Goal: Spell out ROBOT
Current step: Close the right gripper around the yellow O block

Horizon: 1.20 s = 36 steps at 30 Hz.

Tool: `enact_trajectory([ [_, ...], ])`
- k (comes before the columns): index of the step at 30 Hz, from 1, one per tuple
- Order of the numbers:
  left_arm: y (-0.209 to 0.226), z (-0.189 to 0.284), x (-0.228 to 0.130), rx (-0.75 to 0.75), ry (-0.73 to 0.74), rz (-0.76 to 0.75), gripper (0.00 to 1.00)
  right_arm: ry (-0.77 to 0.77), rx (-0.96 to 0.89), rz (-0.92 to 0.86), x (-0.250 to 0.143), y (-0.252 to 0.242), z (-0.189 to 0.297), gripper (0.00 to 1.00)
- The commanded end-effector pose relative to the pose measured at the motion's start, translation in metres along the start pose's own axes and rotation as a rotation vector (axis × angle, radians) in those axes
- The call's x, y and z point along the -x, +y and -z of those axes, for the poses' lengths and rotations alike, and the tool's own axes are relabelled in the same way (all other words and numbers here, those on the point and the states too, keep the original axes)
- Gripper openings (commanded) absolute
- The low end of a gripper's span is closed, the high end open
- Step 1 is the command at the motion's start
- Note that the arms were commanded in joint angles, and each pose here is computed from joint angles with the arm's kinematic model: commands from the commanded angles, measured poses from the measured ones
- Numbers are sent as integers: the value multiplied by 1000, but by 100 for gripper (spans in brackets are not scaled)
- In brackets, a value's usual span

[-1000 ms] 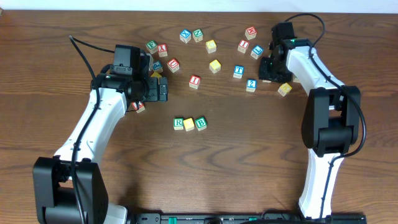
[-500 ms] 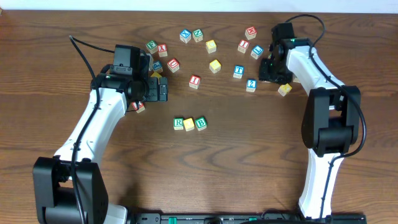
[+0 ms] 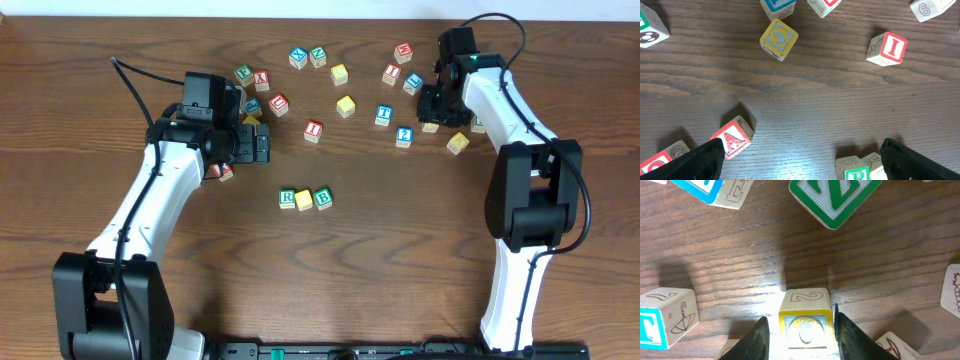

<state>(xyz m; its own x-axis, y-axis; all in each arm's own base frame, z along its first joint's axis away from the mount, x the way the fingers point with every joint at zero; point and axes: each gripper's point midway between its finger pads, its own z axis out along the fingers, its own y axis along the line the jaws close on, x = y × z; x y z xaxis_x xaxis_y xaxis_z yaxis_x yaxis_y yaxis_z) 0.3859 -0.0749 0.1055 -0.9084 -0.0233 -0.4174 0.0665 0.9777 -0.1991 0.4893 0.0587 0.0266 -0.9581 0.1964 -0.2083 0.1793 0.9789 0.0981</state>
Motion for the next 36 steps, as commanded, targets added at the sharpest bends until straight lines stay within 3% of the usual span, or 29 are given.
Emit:
enact_trajectory([
  [1,-1,-1,-4,-11,12,-16,98,-11,12,8,4,4,6,36],
  [21,-1,-1,-4,-11,12,-15,98,16,10,7,-2,3,6,35],
  [36,-1,-1,-4,-11,12,-15,98,16,17,15,-2,4,6,28],
])
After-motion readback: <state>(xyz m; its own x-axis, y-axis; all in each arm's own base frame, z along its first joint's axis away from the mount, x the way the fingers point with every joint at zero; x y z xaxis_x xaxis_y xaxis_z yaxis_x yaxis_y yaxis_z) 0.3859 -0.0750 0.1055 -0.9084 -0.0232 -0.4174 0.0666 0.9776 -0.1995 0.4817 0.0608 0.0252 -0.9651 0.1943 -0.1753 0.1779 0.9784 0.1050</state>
